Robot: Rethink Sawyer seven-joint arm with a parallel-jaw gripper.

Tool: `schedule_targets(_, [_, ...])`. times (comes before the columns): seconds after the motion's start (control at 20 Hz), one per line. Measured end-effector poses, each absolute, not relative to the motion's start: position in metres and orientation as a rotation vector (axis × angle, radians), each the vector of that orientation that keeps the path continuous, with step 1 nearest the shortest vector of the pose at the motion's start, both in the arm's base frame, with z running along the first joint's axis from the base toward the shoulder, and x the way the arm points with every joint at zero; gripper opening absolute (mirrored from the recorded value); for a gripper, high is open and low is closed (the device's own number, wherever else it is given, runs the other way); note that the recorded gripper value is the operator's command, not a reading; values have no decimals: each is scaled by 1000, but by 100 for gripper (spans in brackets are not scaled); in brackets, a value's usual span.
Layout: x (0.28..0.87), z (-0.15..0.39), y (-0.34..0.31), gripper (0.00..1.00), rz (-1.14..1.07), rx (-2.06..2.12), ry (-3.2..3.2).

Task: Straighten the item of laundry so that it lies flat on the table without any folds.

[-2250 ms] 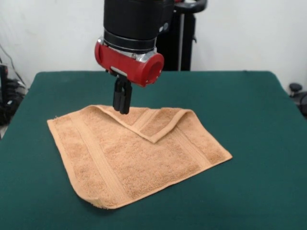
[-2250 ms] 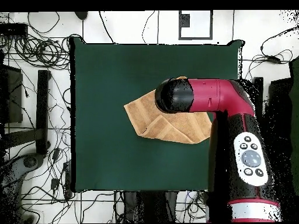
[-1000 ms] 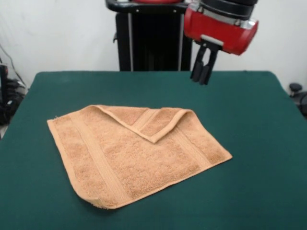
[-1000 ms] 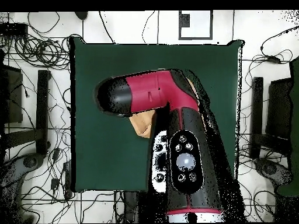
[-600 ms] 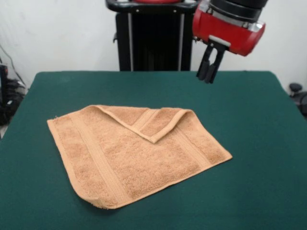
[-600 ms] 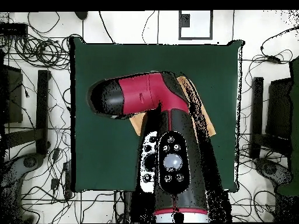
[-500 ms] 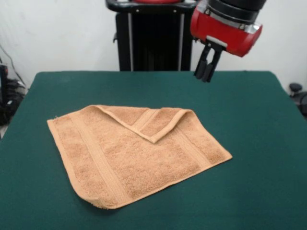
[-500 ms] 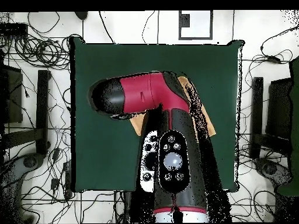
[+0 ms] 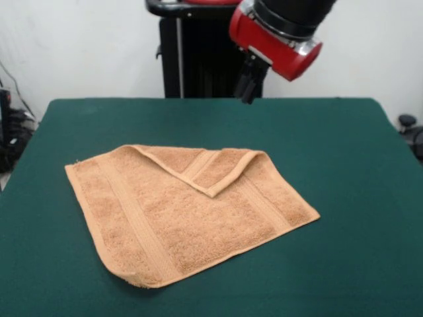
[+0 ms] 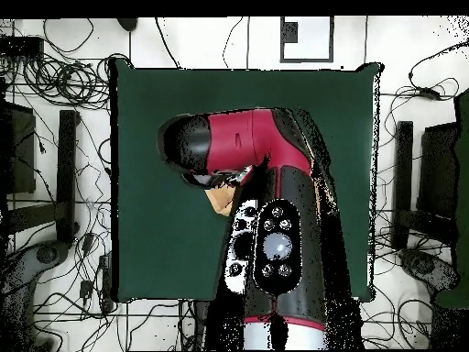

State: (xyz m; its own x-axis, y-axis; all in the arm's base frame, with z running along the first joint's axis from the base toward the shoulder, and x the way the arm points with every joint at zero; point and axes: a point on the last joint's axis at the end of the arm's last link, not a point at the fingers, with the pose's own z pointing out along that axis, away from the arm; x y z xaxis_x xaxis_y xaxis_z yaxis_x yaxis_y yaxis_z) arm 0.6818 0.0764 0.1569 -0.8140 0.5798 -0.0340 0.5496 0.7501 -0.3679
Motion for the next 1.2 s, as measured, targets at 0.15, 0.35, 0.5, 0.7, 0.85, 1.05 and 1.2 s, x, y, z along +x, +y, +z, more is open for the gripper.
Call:
schedule_targets(0.15, [684, 154, 68, 0, 581, -940, -2856])
schedule_targets(0.35, [686, 145, 55, 0, 616, -958, -2839])
schedule_targets(0.5, [687, 130, 43, 0, 637, -971, -2835])
schedule_targets(0.7, [687, 118, 40, 0, 627, -977, -2842])
schedule_targets(0.85, [689, 110, 41, 0, 605, -985, -2850])
schedule_targets(1.05, [691, 99, 43, 0, 573, -1003, -2858])
schedule_targets(1.2, [693, 95, 43, 0, 554, -1020, -2869])
